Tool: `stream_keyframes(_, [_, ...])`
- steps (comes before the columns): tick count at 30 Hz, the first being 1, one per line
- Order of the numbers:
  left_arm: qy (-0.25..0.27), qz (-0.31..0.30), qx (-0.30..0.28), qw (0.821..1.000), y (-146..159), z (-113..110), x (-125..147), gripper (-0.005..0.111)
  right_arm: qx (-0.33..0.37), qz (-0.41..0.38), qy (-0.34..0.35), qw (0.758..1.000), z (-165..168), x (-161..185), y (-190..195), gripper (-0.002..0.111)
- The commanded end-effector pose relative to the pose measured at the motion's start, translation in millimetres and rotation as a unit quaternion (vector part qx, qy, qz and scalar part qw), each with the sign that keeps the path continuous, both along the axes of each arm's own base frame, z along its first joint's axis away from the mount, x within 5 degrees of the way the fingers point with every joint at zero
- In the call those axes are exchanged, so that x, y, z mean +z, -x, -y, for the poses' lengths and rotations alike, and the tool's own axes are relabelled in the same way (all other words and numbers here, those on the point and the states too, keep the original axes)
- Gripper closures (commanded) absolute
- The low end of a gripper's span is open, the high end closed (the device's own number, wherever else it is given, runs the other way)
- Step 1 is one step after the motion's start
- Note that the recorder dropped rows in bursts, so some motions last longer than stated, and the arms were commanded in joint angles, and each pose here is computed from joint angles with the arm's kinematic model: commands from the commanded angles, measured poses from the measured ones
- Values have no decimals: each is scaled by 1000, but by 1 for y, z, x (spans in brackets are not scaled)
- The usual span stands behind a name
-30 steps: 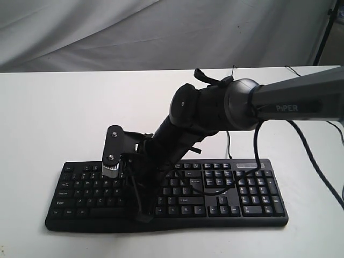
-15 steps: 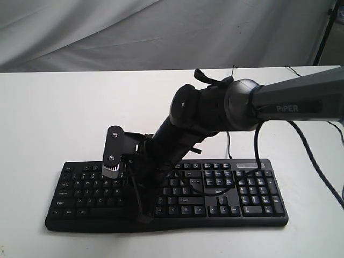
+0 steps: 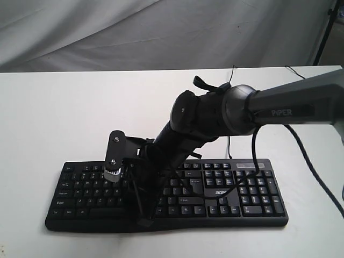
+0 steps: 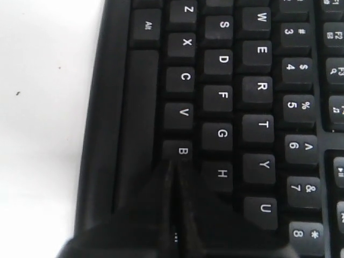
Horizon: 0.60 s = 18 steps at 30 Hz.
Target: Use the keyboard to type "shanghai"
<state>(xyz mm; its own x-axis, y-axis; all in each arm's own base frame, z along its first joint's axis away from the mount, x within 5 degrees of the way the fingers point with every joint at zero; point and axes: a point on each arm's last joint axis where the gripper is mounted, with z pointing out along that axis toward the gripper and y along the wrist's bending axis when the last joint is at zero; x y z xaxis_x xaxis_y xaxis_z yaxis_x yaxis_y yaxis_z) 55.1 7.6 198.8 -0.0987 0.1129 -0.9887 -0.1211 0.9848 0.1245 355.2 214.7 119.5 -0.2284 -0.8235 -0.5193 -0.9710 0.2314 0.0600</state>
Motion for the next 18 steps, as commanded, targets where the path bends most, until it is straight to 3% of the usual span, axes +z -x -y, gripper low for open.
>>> stream_keyframes(1, [2, -1, -2, 1000, 0, 0, -1, 106, 5, 4, 3, 1000, 0, -3, 0, 108])
stream_keyframes(18, [2, -1, -2, 1000, 0, 0, -1, 106, -16, 26, -16, 999, -1, 20, -3, 108])
